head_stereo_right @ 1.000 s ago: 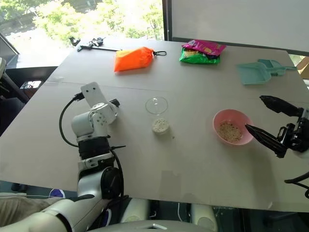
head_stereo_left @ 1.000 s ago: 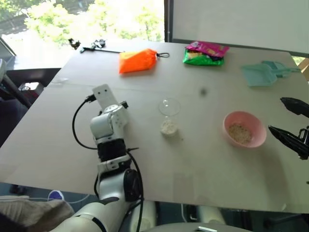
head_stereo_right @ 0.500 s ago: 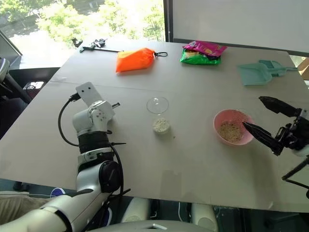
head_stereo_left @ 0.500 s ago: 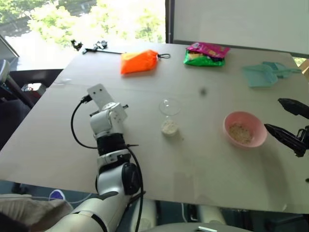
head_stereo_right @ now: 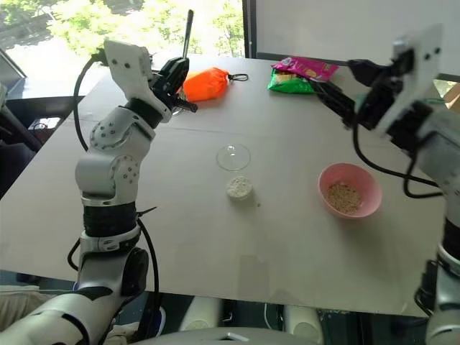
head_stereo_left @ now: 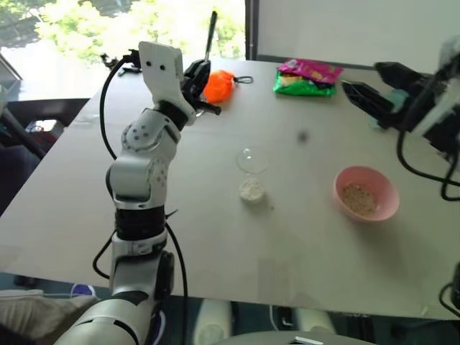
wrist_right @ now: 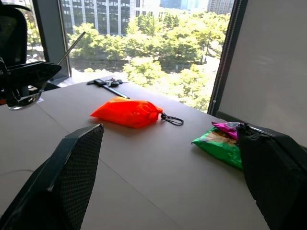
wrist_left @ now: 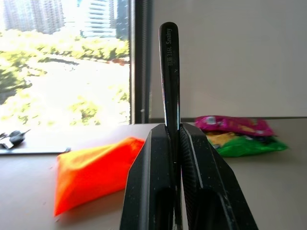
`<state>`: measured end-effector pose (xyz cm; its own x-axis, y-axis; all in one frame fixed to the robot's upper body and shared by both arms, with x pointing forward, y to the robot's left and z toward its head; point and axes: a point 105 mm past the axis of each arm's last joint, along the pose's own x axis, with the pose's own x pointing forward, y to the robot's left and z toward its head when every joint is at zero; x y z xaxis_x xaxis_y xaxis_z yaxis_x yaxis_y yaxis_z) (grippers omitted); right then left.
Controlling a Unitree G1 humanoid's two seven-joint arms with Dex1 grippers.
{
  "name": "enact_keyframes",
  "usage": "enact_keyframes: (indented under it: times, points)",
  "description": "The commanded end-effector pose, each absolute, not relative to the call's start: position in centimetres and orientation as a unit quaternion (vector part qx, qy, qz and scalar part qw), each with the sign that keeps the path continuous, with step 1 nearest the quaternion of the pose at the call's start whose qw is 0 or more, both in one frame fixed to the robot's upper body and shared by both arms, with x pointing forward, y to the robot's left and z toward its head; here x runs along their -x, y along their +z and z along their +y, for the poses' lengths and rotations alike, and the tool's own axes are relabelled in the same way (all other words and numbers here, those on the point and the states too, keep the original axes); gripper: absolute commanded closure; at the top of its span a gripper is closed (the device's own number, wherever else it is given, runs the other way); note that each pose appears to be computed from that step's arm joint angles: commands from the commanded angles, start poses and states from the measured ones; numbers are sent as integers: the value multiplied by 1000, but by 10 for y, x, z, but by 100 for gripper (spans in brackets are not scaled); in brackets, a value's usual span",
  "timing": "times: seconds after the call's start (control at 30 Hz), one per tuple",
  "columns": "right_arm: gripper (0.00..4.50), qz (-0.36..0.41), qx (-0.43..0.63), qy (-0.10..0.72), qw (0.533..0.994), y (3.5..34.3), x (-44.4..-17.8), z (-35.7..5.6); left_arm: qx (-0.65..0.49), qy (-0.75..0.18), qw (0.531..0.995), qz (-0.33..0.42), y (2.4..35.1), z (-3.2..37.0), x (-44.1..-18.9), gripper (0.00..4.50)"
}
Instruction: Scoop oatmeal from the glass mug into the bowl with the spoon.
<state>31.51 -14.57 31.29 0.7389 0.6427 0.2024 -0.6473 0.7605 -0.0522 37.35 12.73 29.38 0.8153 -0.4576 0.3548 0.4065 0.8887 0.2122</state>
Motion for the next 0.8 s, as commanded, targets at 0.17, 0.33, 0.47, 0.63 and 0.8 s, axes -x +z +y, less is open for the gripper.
enact_keyframes:
  times: [0.17, 0.33, 0.47, 0.63, 0.8]
  points:
    - [0, -56, -165, 391, 904, 332, -336, -93, -177, -408, 858, -255, 303, 91, -336, 438]
    - [180, -18, -173, 463, 869, 340, -327, -65, -235, -473, 811, -253, 296, 88, -321, 450]
    - [180, -3, -174, 505, 846, 343, -316, -55, -253, -482, 798, -257, 296, 90, -317, 450]
    - [180, 18, -167, 524, 835, 337, -314, -50, -280, -488, 782, -270, 297, 90, -313, 450]
    - [262, 29, -160, 532, 831, 334, -313, -50, -289, -482, 778, -280, 299, 90, -314, 450]
